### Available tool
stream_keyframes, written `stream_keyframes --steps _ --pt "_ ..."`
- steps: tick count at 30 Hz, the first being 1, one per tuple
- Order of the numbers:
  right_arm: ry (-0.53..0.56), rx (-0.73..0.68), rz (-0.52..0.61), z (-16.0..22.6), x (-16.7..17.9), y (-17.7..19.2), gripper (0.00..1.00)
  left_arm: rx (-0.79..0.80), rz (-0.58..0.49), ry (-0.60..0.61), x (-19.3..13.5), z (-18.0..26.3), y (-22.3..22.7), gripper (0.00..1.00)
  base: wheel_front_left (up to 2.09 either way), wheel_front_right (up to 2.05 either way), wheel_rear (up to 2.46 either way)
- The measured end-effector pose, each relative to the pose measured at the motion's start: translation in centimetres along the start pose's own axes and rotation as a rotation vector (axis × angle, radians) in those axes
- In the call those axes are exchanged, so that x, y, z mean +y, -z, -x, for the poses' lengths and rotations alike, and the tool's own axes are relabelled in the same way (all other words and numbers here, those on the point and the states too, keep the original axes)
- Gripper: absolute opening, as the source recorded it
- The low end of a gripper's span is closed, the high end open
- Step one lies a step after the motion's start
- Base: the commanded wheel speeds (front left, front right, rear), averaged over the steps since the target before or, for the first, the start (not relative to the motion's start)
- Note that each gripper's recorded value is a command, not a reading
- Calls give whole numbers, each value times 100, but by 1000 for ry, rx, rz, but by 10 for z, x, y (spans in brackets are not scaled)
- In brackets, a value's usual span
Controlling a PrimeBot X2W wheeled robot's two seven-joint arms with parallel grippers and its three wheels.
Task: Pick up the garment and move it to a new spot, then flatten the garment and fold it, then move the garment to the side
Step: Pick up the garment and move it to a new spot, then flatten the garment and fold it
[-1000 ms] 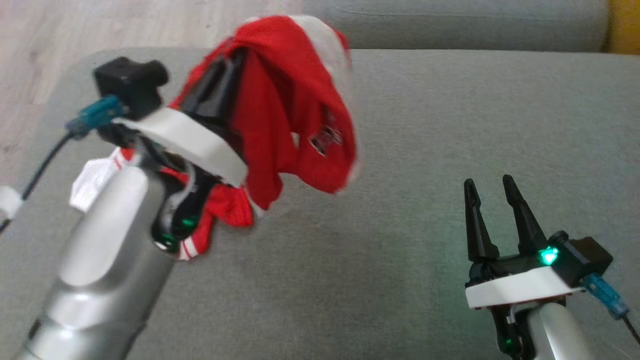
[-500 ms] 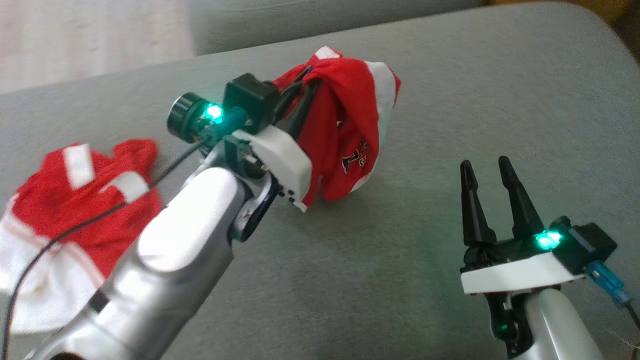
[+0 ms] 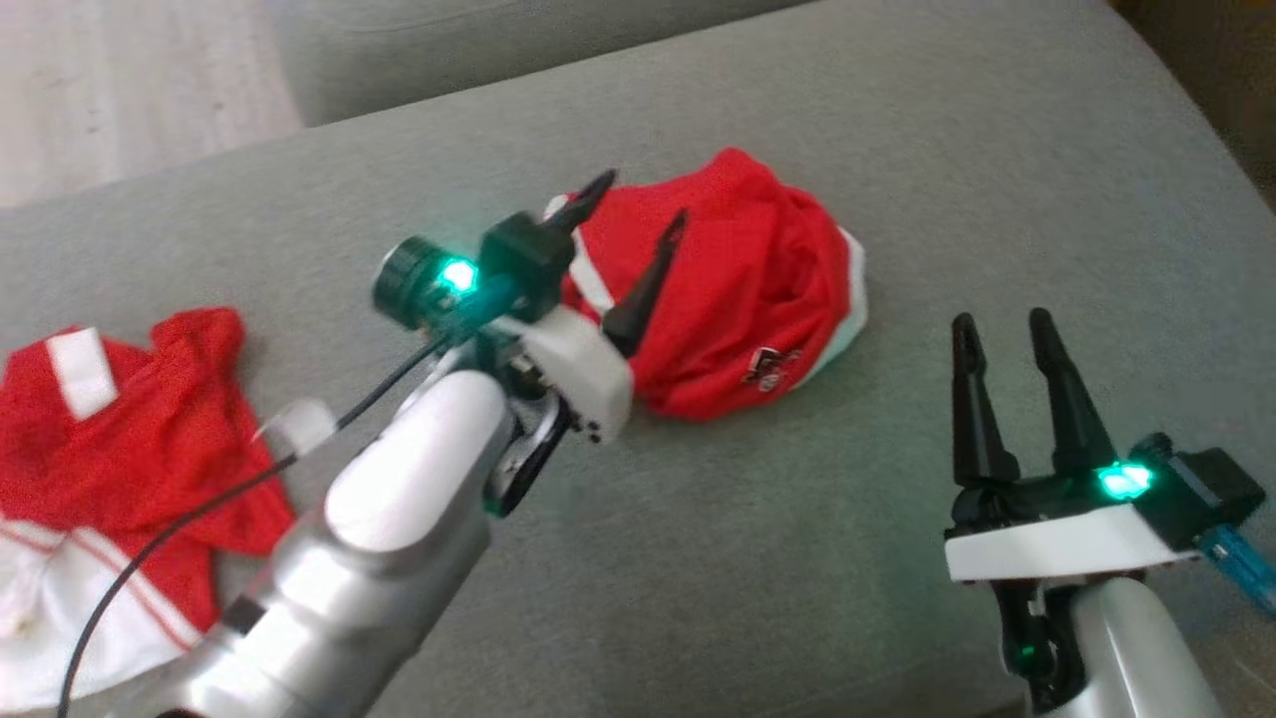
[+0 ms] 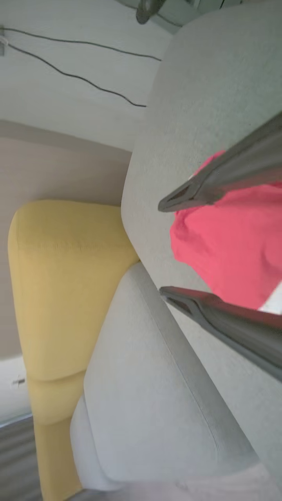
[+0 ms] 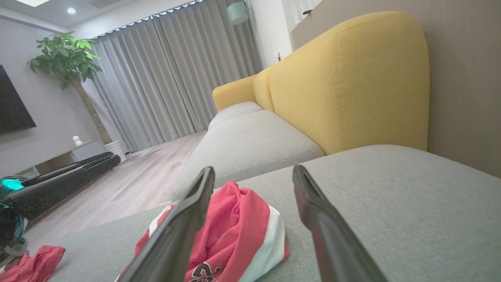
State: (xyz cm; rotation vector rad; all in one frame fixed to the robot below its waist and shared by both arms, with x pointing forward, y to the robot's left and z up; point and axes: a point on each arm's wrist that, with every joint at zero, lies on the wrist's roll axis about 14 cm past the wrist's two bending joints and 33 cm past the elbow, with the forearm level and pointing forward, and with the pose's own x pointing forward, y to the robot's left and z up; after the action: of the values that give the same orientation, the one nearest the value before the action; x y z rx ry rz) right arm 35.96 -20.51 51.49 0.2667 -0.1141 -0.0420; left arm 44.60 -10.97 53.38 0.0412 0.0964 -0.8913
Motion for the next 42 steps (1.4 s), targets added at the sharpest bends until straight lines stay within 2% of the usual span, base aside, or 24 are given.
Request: stream_keyframes --steps 7,8,12,17,22,26,30,42 --pt "-88 17 22 -15 26 9 100 -71 54 -257 66 65 19 100 0 0 0" --pt "-88 17 22 -15 26 9 100 -71 54 -257 66 65 19 100 0 0 0" --pt "-142 36 40 -20 42 18 100 -106 95 -404 87 112 33 100 0 0 0" --pt "-193 71 48 -19 58 30 100 -79 168 -570 94 171 65 100 0 0 0" --pt "-256 83 51 -18 78 35 100 -65 230 -670 84 208 86 100 0 0 0" --pt "-271 79 50 -17 83 34 100 -117 241 -698 81 215 75 100 0 0 0" --pt "-276 88 50 -15 85 36 100 -153 227 -675 78 208 64 100 0 0 0" --pt "-273 116 72 -15 82 46 100 -167 217 -652 81 200 61 100 0 0 0"
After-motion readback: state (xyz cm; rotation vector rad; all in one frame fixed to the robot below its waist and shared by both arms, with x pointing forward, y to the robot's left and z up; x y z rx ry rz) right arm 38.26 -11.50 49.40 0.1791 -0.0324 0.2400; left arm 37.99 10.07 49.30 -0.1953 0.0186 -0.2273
